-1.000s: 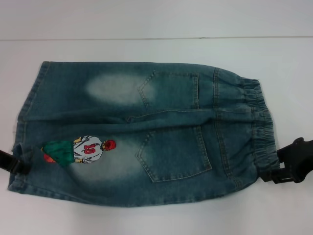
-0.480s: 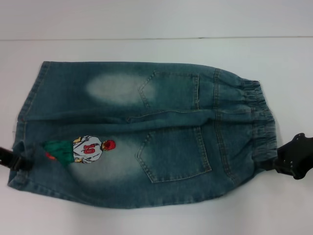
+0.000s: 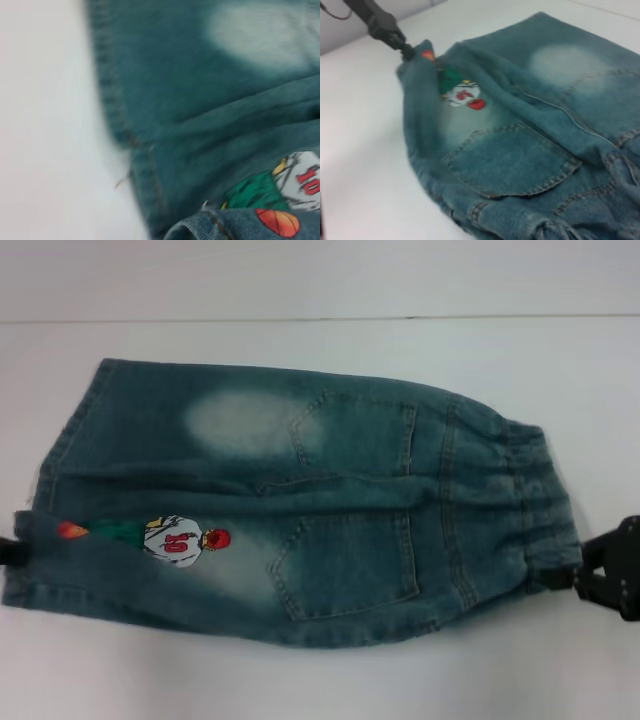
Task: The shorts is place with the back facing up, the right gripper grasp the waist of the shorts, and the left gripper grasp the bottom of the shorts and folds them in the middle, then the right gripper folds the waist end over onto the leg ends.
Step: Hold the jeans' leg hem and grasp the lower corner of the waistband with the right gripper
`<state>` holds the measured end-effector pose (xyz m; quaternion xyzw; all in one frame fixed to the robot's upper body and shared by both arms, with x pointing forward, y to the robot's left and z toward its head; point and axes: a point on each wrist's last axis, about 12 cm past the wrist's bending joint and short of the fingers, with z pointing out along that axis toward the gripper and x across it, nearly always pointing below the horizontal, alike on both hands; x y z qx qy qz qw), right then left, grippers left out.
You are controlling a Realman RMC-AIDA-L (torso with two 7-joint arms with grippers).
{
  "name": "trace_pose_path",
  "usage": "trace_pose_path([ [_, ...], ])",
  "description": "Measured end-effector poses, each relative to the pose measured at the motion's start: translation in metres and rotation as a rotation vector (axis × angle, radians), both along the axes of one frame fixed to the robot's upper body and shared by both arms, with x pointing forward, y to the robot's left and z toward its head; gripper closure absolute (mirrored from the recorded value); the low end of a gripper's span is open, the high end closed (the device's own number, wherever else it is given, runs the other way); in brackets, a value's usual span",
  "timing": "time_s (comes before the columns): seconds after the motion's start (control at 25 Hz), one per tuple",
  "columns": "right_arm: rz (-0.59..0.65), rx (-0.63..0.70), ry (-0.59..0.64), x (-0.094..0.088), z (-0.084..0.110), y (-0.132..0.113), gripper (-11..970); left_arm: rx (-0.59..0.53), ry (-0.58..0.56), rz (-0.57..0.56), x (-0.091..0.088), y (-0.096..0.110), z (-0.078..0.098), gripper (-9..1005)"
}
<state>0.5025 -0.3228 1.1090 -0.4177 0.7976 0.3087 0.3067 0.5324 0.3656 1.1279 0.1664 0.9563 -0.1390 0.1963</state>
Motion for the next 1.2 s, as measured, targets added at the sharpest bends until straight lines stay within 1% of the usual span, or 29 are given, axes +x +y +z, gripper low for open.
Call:
trace_pose_path([
  [0.12,0.022,0.015,0.01,-0.008,-0.001,-0.001,903,0.003,-0.005,0.042,-0.01,0.015,0.003,959],
  [0.16,0.031,0.032,0.005,-0.013,0.001,-0.002,904,0.003,-0.007,0.057,-0.014,0.02,0.005,959],
  [0.24,0.031,0.041,-0.002,-0.016,0.003,-0.003,905,-0.006,-0.01,0.069,-0.021,0.028,0.008,959],
  [0.4,-0.005,0.068,-0.034,-0.025,0.008,-0.013,906,-0.022,0.004,0.055,-0.032,0.031,0.009,959],
  [0.6,-0.06,0.075,-0.06,-0.031,0.012,-0.026,908,-0.046,0.022,0.043,-0.046,0.034,0.011,958],
  [0.72,-0.086,0.074,-0.072,-0.034,0.012,-0.033,909,-0.06,0.025,0.046,-0.058,0.04,0.015,958],
  [0.92,-0.107,0.078,-0.088,-0.043,0.012,-0.042,910,-0.045,-0.001,0.091,-0.075,0.051,0.026,958],
  [1.04,-0.127,0.093,-0.105,-0.047,0.014,-0.047,911,-0.068,-0.043,0.096,-0.078,0.054,0.03,958],
  [1.12,-0.145,0.1,-0.117,-0.047,0.015,-0.05,912,-0.093,-0.081,0.082,-0.075,0.052,0.033,958],
  [1.2,-0.156,0.105,-0.128,-0.044,0.017,-0.05,912,-0.112,-0.113,0.056,-0.067,0.048,0.033,958],
])
